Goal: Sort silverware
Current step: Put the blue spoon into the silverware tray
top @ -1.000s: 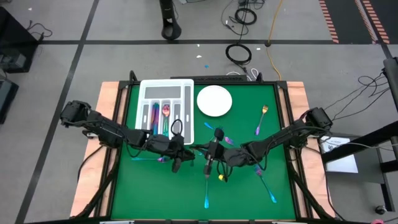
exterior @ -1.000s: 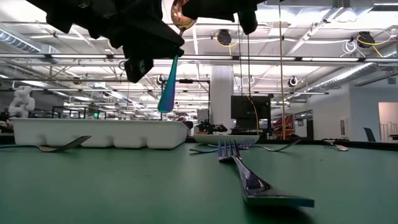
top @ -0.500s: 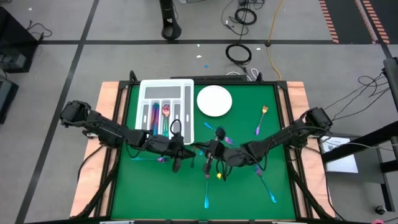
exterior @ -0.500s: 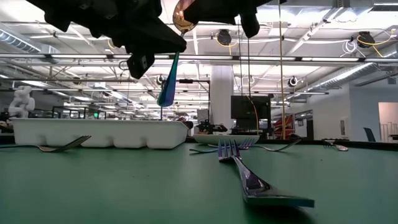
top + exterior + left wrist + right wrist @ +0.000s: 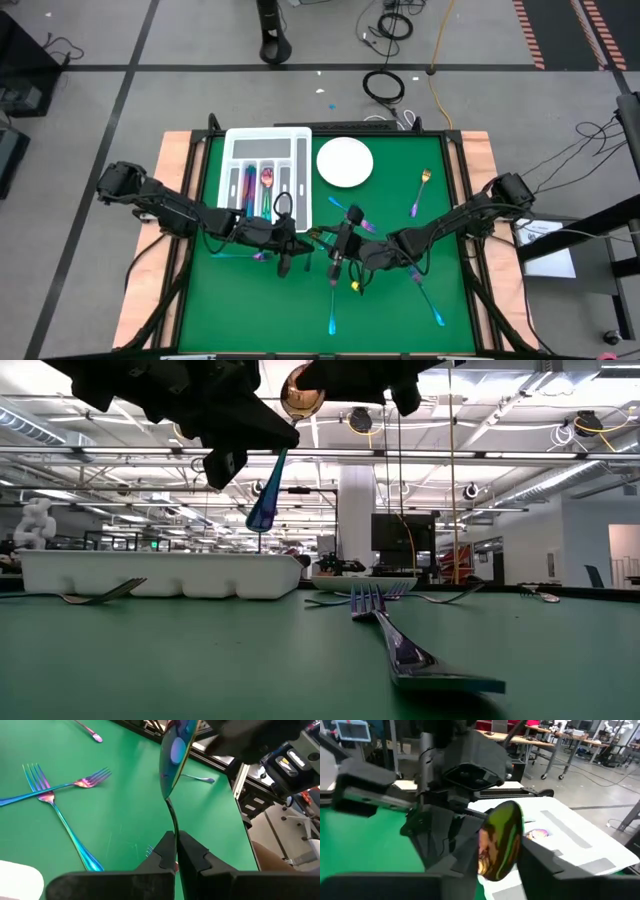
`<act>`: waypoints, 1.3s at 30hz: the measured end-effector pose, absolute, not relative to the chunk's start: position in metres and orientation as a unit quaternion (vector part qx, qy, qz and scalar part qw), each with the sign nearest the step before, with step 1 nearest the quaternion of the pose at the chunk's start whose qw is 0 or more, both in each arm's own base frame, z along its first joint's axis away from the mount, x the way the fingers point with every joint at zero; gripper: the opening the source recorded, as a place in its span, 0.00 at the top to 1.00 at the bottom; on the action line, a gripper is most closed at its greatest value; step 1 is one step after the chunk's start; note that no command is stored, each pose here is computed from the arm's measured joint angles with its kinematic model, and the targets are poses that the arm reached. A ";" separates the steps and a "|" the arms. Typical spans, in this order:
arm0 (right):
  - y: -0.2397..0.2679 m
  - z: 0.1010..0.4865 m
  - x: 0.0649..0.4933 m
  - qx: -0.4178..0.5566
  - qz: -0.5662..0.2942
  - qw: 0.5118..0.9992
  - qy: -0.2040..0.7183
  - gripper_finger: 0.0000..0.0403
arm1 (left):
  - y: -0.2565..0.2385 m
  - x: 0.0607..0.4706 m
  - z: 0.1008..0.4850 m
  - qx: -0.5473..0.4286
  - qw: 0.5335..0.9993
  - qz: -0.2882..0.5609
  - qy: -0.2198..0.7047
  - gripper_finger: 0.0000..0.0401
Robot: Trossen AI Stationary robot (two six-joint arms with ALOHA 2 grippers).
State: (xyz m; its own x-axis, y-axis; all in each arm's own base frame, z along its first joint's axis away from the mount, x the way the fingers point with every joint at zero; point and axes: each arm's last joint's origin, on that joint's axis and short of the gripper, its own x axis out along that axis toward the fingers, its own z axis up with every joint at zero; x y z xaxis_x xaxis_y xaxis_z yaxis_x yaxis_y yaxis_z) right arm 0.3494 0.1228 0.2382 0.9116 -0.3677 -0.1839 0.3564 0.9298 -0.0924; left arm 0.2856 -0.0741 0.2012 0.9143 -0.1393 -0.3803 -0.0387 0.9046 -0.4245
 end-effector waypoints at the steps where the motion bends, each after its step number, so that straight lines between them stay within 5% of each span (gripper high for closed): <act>1: 0.124 0.239 0.348 -0.036 -0.183 0.977 0.101 0.68 | -0.074 0.285 0.202 -0.221 0.953 -0.029 0.207 1.00; 10: 0.127 0.268 0.324 -0.043 -0.168 0.979 0.110 0.49 | -0.047 0.257 0.235 -0.264 0.940 -0.001 0.216 1.00; 23: 0.130 0.284 0.298 -0.021 -0.153 0.979 0.135 0.50 | 0.029 0.196 0.242 -0.313 0.875 0.195 0.312 1.00; 39: 0.130 0.284 0.298 -0.024 -0.154 0.978 0.139 0.51 | 0.113 0.178 0.208 -0.452 0.790 0.249 0.330 1.00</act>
